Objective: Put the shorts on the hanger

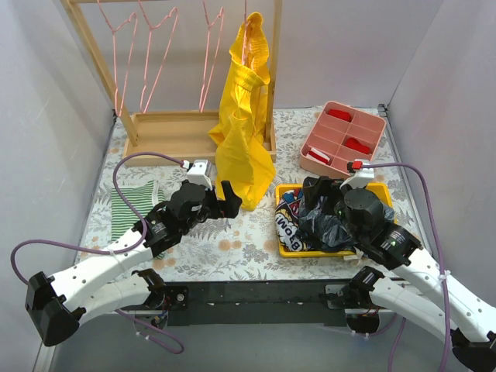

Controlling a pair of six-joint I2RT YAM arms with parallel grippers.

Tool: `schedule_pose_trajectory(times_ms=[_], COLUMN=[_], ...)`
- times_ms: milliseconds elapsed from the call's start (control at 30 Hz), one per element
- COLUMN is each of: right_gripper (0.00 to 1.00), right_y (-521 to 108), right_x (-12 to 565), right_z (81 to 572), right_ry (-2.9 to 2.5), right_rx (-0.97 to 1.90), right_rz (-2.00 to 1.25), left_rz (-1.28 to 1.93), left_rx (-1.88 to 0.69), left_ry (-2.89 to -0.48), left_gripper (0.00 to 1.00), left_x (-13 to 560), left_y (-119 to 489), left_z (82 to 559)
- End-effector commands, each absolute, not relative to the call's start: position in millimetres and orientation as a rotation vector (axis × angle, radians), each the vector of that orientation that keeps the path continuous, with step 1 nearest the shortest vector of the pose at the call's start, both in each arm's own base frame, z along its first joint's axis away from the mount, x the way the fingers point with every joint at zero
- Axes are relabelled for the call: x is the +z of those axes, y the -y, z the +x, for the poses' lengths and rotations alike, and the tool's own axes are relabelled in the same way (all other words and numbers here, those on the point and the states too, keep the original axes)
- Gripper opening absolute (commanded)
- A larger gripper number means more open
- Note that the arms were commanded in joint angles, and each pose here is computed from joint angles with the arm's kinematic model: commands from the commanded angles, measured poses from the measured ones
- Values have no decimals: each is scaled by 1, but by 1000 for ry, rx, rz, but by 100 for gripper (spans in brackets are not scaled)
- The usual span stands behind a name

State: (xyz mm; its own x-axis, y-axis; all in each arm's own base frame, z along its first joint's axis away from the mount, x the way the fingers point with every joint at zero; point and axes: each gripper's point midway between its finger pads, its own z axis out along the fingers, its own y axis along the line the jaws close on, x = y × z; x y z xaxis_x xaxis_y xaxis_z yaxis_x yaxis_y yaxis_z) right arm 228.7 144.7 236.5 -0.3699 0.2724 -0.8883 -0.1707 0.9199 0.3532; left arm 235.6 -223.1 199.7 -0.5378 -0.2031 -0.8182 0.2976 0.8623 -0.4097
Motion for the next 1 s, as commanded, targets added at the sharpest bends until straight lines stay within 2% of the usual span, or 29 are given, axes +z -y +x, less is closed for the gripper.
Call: schedule_pose_trajectory(times_ms=[0, 700, 833, 967], right_gripper=[99, 98, 98, 96], right_y=[-139, -99, -90, -101], right_x=[235, 232, 204, 162], right_z=[230, 246, 241, 228], right_ry=[-1906, -2010, -2122, -2230], right_rx=[404, 81, 7, 72], right_rz=[33, 135, 158, 134], left_rz=[63, 111, 109, 97], left_rx=[-657, -700, -698, -676], left_ry=[-2000, -1963, -1967, -1982], left_gripper=[98, 98, 98, 98], left_x=[216, 231, 231, 226], left_y=[219, 222, 221, 220], left_z=[234, 228, 228, 230])
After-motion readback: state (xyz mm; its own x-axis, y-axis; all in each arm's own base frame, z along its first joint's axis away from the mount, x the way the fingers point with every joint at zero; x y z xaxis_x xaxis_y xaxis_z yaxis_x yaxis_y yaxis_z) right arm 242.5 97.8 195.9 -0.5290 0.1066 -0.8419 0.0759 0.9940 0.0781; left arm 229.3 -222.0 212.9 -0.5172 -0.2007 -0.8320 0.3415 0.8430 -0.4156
